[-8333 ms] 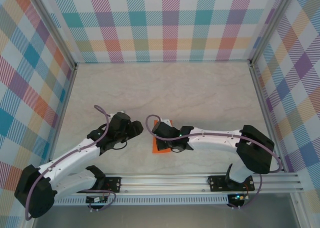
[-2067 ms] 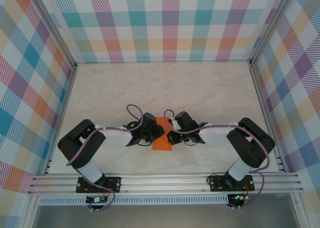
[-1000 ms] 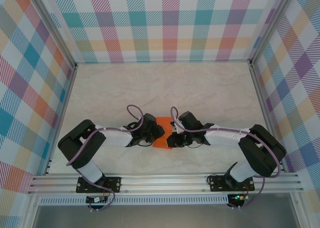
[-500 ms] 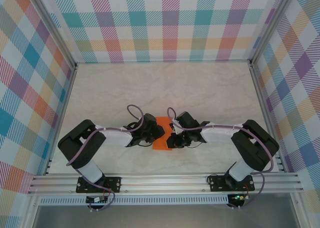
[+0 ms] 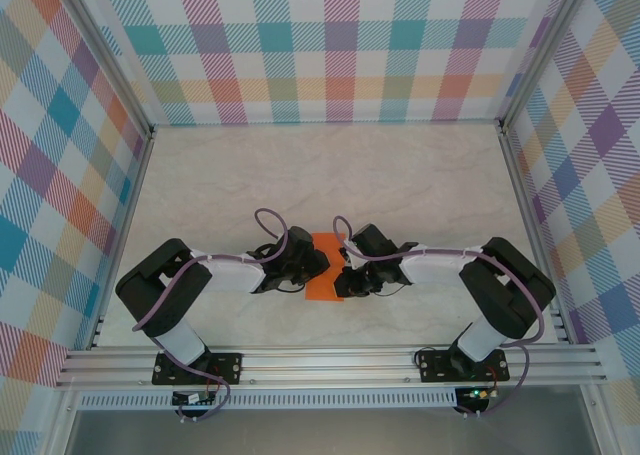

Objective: Fold a paper plane with a square sheet of paper (pick it up from the middle)
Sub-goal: Fold the triangle a second time at the center of the table.

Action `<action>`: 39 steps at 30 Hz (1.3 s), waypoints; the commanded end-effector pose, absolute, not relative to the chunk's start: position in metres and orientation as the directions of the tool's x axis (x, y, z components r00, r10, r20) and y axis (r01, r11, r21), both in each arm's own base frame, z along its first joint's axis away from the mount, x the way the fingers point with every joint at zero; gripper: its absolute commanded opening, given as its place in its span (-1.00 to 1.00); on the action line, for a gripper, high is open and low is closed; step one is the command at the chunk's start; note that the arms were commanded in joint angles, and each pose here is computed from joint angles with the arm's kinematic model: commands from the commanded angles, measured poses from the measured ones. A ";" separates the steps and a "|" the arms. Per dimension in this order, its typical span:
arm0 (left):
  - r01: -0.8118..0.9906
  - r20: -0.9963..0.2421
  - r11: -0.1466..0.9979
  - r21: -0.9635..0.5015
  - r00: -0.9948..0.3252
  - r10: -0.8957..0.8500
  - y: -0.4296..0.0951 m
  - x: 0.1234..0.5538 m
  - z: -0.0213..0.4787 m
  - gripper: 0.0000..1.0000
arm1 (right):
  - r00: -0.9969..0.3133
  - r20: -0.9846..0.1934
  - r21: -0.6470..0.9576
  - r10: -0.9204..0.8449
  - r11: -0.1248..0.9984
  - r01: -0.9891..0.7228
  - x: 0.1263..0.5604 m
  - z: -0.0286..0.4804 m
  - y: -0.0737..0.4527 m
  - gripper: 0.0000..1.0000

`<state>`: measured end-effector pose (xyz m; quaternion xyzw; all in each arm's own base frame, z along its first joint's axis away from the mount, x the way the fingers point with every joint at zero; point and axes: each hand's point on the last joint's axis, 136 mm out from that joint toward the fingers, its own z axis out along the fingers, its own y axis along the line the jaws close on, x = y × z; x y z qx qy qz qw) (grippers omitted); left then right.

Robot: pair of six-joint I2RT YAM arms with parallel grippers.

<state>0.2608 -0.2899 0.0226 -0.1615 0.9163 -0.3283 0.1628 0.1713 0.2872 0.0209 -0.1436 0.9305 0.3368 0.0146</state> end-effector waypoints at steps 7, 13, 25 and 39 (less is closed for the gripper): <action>-0.226 -0.184 0.806 -0.547 -0.907 -0.379 -0.270 0.244 -0.005 -0.53 | -0.961 -0.037 0.572 -0.273 0.783 -0.245 0.156 -0.006 0.270 -0.72; -0.224 -0.191 0.807 -0.546 -0.905 -0.381 -0.269 0.245 -0.003 -0.53 | -0.965 -0.008 0.546 -0.261 0.807 -0.223 0.148 -0.002 0.258 -0.72; -0.226 -0.186 0.806 -0.547 -0.906 -0.381 -0.270 0.245 -0.006 -0.54 | -0.958 0.062 0.563 -0.279 0.803 -0.197 0.127 -0.004 0.249 -0.69; -0.214 -0.193 0.808 -0.549 -0.908 -0.372 -0.271 0.245 -0.002 -0.54 | -0.965 -0.129 0.657 -0.228 0.710 -0.256 0.166 0.069 0.287 -0.69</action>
